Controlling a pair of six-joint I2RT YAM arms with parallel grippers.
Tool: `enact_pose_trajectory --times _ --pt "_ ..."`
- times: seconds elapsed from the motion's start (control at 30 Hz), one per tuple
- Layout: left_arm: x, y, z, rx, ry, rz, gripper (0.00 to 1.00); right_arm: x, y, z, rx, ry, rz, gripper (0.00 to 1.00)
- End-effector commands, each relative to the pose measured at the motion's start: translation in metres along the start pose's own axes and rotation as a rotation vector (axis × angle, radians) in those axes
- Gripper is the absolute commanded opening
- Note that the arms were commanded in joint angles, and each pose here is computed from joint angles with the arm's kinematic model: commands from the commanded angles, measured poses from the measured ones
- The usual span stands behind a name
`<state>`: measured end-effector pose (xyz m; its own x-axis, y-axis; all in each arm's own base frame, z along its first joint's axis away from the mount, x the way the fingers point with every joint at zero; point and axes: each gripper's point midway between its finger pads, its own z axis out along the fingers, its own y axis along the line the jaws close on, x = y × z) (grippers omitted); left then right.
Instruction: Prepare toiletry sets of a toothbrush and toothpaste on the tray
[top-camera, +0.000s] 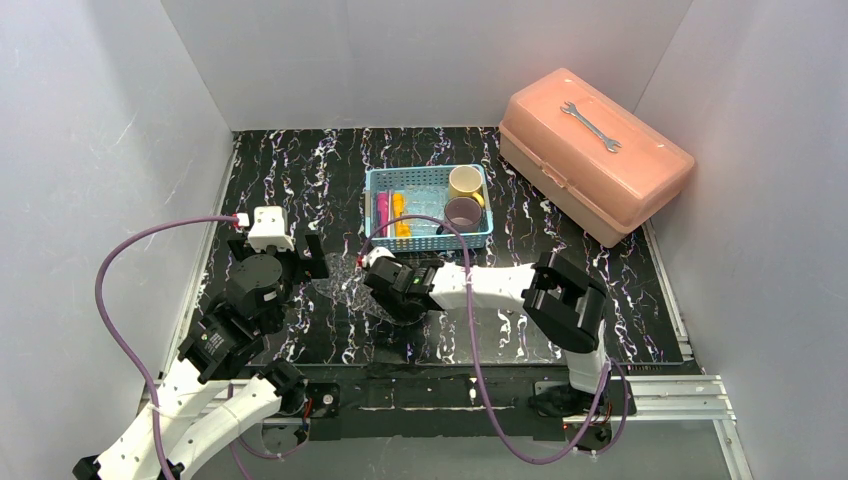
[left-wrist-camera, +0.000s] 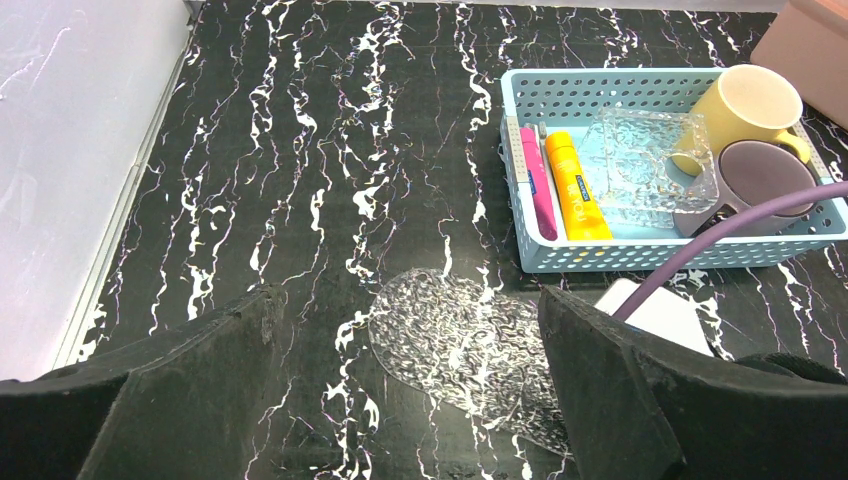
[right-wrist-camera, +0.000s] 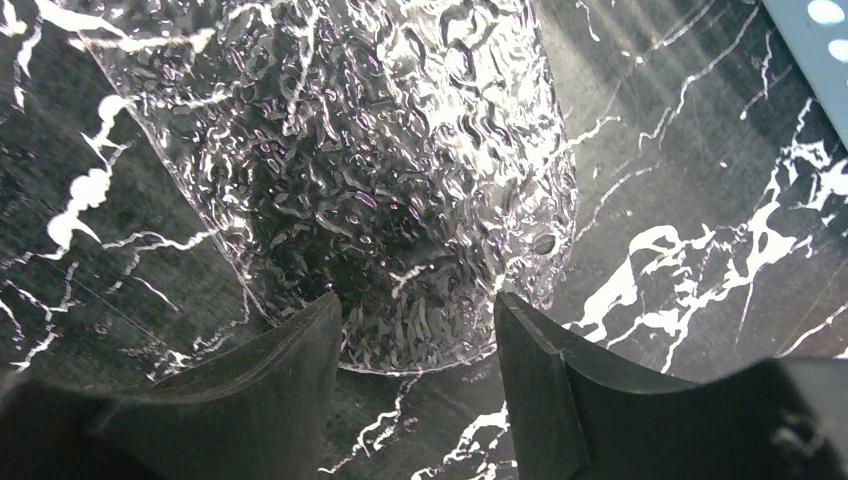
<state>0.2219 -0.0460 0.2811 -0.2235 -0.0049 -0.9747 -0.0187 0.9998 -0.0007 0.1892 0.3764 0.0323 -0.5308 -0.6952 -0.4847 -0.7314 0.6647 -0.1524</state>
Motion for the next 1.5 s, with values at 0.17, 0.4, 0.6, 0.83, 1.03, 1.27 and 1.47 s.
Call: enact_pose_trajectory --times 0.17,0.4,0.6,0.83,1.03,1.27,1.47 --pt "0.002 0.003 0.001 -0.022 0.001 -0.007 0.98 0.058 -0.039 -0.013 0.15 0.145 0.0 0.66" --pt "0.001 0.002 0.001 -0.019 0.0 -0.009 0.98 0.088 -0.066 -0.021 0.182 0.191 0.116 0.66" --pt "0.002 0.001 0.002 -0.016 0.005 -0.008 0.98 0.107 -0.09 -0.031 0.195 0.214 0.257 0.66" --pt "0.003 -0.001 0.002 -0.011 0.01 -0.006 0.98 0.132 -0.121 -0.043 0.224 0.235 0.407 0.66" --pt "0.004 -0.002 0.003 -0.005 0.015 -0.007 0.98 0.146 -0.127 -0.045 0.231 0.253 0.455 0.66" --pt "0.007 -0.005 0.002 0.007 0.033 -0.023 0.98 0.138 -0.128 -0.054 0.211 0.212 0.476 0.66" --pt "0.015 -0.019 0.002 0.063 0.085 -0.061 0.98 0.107 -0.134 -0.07 0.201 0.116 0.489 0.66"
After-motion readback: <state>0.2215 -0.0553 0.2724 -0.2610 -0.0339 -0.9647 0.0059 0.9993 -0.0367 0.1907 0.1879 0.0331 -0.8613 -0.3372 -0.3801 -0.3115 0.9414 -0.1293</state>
